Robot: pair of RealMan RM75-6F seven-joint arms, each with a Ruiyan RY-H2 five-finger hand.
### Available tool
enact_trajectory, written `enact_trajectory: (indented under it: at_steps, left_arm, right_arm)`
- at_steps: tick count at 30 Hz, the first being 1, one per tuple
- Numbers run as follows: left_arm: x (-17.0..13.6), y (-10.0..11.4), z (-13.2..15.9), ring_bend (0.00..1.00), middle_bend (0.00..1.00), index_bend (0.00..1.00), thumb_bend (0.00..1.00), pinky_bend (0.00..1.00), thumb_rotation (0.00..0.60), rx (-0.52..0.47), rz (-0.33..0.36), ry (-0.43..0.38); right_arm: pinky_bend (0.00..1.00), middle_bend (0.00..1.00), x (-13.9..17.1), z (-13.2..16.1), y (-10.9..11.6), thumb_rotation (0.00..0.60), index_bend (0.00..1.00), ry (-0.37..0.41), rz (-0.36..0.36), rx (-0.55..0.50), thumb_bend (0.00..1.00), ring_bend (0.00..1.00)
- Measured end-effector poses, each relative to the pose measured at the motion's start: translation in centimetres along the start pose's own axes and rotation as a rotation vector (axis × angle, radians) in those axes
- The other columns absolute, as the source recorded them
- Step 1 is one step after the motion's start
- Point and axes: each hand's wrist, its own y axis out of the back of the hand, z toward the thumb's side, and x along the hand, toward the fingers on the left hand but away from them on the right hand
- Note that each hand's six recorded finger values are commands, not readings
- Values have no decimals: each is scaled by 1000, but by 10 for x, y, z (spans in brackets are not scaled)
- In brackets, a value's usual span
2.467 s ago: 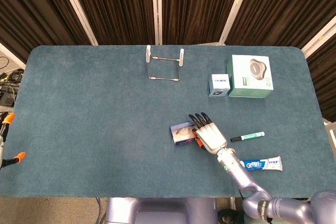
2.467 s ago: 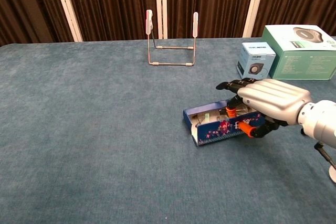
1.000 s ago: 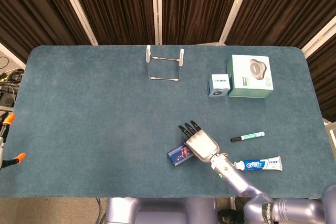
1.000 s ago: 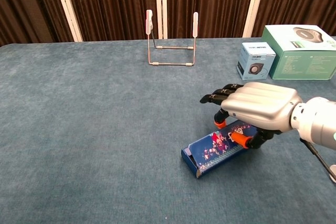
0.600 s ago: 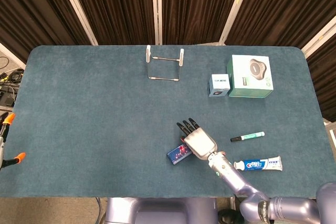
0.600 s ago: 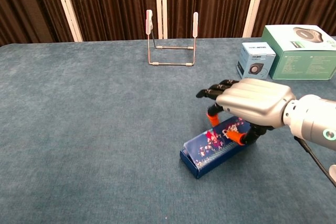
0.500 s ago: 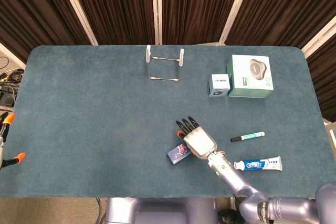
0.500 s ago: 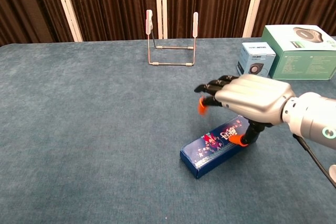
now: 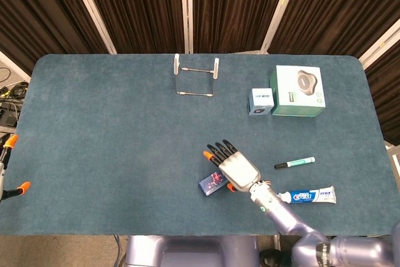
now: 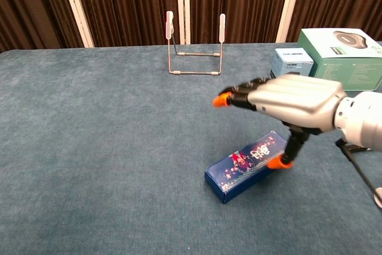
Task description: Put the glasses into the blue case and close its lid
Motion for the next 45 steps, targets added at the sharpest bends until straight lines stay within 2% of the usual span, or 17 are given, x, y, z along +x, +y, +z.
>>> enact_trajectory:
  at_steps: [4, 7, 10, 12, 15, 20, 24, 27, 32, 34, 38, 41, 45]
  left_arm:
    - [-1, 0, 3, 0, 0, 0, 0, 0, 600, 5, 2, -9]
    - [-1, -2, 4, 0, 0, 0, 0, 0, 600, 6, -2, -7]
    - [0, -3, 3, 0, 0, 0, 0, 0, 600, 9, -5, -4]
    - [1, -3, 3, 0, 0, 0, 0, 0, 600, 10, -6, -1]
    - [2, -4, 1, 0, 0, 0, 0, 0, 600, 11, -8, 5]
    - [3, -4, 0, 0, 0, 0, 0, 0, 600, 11, -10, 10]
    - [3, -5, -1, 0, 0, 0, 0, 0, 600, 13, -12, 13]
    - [3, -5, -1, 0, 0, 0, 0, 0, 600, 14, -14, 15]
    - [4, -6, -1, 0, 0, 0, 0, 0, 600, 14, -15, 14]
    - [4, -5, 0, 0, 0, 0, 0, 0, 600, 13, -15, 12]
    - [3, -5, 0, 0, 0, 0, 0, 0, 600, 9, -14, 10]
    - [3, -3, -1, 0, 0, 0, 0, 0, 600, 4, -10, 10]
    - [2, 0, -1, 0, 0, 0, 0, 0, 600, -6, 1, 4]
  right_arm:
    - [0, 0, 3, 2, -19, 600, 21, 43, 128, -1, 88, 0]
    - [0, 0, 2, -2, -31, 600, 31, 57, 186, 15, 92, 0]
    - [0, 15, -2, -6, -36, 600, 65, 54, 192, 28, 101, 0]
    - [0, 64, -4, -7, -39, 600, 97, 55, 190, 32, 113, 0]
    - [0, 192, -8, -7, -42, 600, 168, 56, 177, 35, 143, 25]
    - [30, 396, -12, -6, -45, 600, 307, 59, 158, 33, 232, 208]
    - [61, 432, -15, -5, -43, 600, 406, 59, 131, 29, 251, 244]
    - [63, 375, -16, -6, -43, 600, 378, 58, 114, 23, 245, 228]
    - [0, 32, -15, -7, -45, 600, 67, 58, 114, 2, 122, 16]
    - [0, 0, -12, -9, -46, 600, 33, 56, 127, 0, 103, 0]
    - [0, 0, -7, -10, -39, 600, 18, 50, 123, -2, 69, 0]
    - [0, 0, 1, -13, -27, 600, 18, 33, 83, -15, 17, 0]
    - [0, 0, 18, -26, -2, 600, 17, -17, -17, -36, 0, 0]
